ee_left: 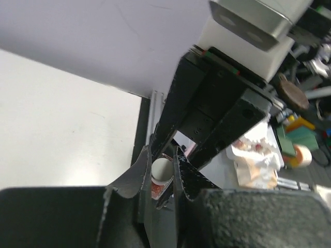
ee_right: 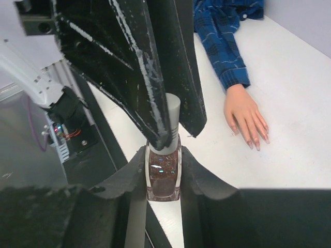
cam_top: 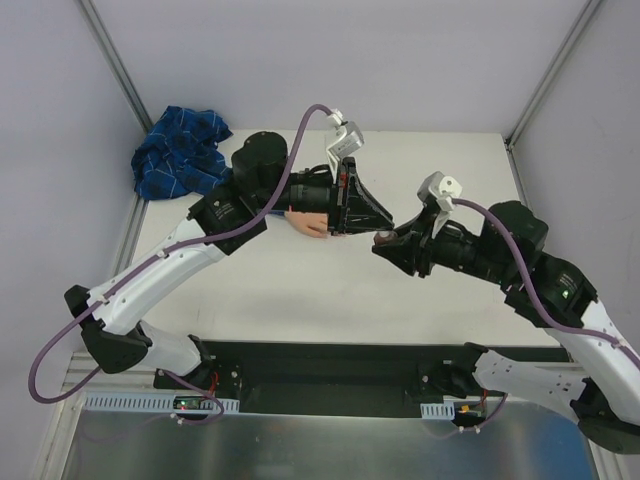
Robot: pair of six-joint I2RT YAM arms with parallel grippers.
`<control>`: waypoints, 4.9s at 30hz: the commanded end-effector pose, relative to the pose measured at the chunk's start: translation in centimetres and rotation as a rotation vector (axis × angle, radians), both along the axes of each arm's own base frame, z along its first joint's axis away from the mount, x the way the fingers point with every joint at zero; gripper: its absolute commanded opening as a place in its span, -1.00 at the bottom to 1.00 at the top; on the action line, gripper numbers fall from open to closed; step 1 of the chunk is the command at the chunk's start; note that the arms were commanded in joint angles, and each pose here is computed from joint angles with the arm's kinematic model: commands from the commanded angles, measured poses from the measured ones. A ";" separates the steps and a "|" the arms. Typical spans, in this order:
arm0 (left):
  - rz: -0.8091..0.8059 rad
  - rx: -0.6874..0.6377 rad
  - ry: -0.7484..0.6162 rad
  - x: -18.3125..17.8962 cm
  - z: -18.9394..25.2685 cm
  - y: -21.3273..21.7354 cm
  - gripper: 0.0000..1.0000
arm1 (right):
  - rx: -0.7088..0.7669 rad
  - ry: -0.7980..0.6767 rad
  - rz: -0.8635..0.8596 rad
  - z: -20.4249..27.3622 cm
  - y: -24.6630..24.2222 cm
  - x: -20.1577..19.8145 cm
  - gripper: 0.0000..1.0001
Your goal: Paint the nails
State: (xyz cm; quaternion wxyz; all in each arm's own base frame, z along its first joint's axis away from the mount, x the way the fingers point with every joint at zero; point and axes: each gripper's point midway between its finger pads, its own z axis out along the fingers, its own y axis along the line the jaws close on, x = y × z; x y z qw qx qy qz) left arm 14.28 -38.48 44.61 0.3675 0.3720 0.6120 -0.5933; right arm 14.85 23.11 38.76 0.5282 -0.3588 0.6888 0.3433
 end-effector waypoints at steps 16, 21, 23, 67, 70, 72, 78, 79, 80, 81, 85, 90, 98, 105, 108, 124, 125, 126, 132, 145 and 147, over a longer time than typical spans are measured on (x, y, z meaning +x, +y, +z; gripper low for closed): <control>-0.585 -0.262 -0.343 -11.8 3.7 6.6 -0.54 | 0.250 0.020 0.803 5.4 0.8 -13.7 -1.00; -0.415 -0.216 -0.265 -9.2 4.6 6.1 0.51 | 0.162 0.039 0.677 3.8 1.1 -11.5 -1.00; -0.282 -0.188 -0.220 -7.2 4.9 5.7 0.91 | 0.132 0.020 0.564 3.5 1.1 -9.6 -1.00; -0.625 -0.266 -0.123 -9.6 5.1 4.7 -1.00 | 0.298 -0.022 0.714 5.4 1.4 -13.7 -1.00; -0.567 -0.211 -0.056 -8.5 4.7 3.9 -0.22 | 0.273 -0.044 0.627 4.9 1.2 -12.4 -1.00; -0.519 -0.208 -0.082 -8.0 5.1 3.9 0.17 | 0.246 -0.039 0.586 4.6 1.0 -11.9 -1.00; -0.266 -0.145 -0.097 -5.5 4.8 3.9 0.82 | 0.143 -0.065 0.422 3.2 0.7 -8.7 -1.00; -0.222 -0.113 -0.070 -4.9 4.1 3.9 0.79 | 0.138 -0.066 0.404 3.1 0.8 -8.3 -1.00; -0.206 -0.105 -0.067 -4.7 4.0 3.9 0.73 | 0.133 -0.076 0.371 3.1 0.7 -7.7 -1.00; -0.198 -0.099 -0.063 -4.5 3.8 3.8 0.69 | 0.130 -0.078 0.356 3.1 0.7 -7.4 -0.99; -0.171 -0.066 -0.059 -4.0 2.8 3.5 0.45 | 0.120 -0.083 0.285 3.0 0.7 -6.0 -1.00; -0.139 -0.002 -0.088 -4.1 1.7 2.9 0.27 | 0.119 -0.087 0.211 3.3 0.5 -4.6 -1.00; -0.100 0.037 -0.151 -3.9 0.9 2.6 -0.17 | 0.123 -0.087 0.156 3.6 0.4 -3.7 -0.99; -0.088 0.035 -0.169 -4.0 1.3 2.6 -0.48 | 0.125 -0.075 0.182 3.6 1.1 -3.8 -1.00; -0.048 0.033 -0.179 -3.4 1.5 2.8 -0.72 | 0.115 -0.066 0.187 3.2 1.3 -3.7 -1.00; 0.265 0.237 -0.197 1.1 -2.5 6.1 -1.00 | 0.048 -0.050 -0.130 0.9 -2.2 0.4 0.59; 0.306 0.271 -0.194 1.7 -3.4 6.7 -1.00 | 0.058 -0.057 -0.186 0.9 -3.4 0.7 0.63; 0.334 0.331 -0.174 2.2 -5.6 7.3 -1.00 | 0.061 -0.059 -0.228 0.7 -4.1 1.0 0.71; 0.777 0.638 -0.099 6.9 -16.5 15.7 -1.00 | 0.035 -0.056 -0.385 -1.4 -7.5 1.8 0.79; 1.528 0.660 0.301 8.8 -30.4 29.8 -1.00 | 0.029 0.042 -0.323 -4.5 -5.6 1.2 0.79; 1.569 0.676 0.340 8.8 -31.7 30.1 -1.00 | 0.025 0.050 -0.318 -4.7 -5.4 1.2 0.79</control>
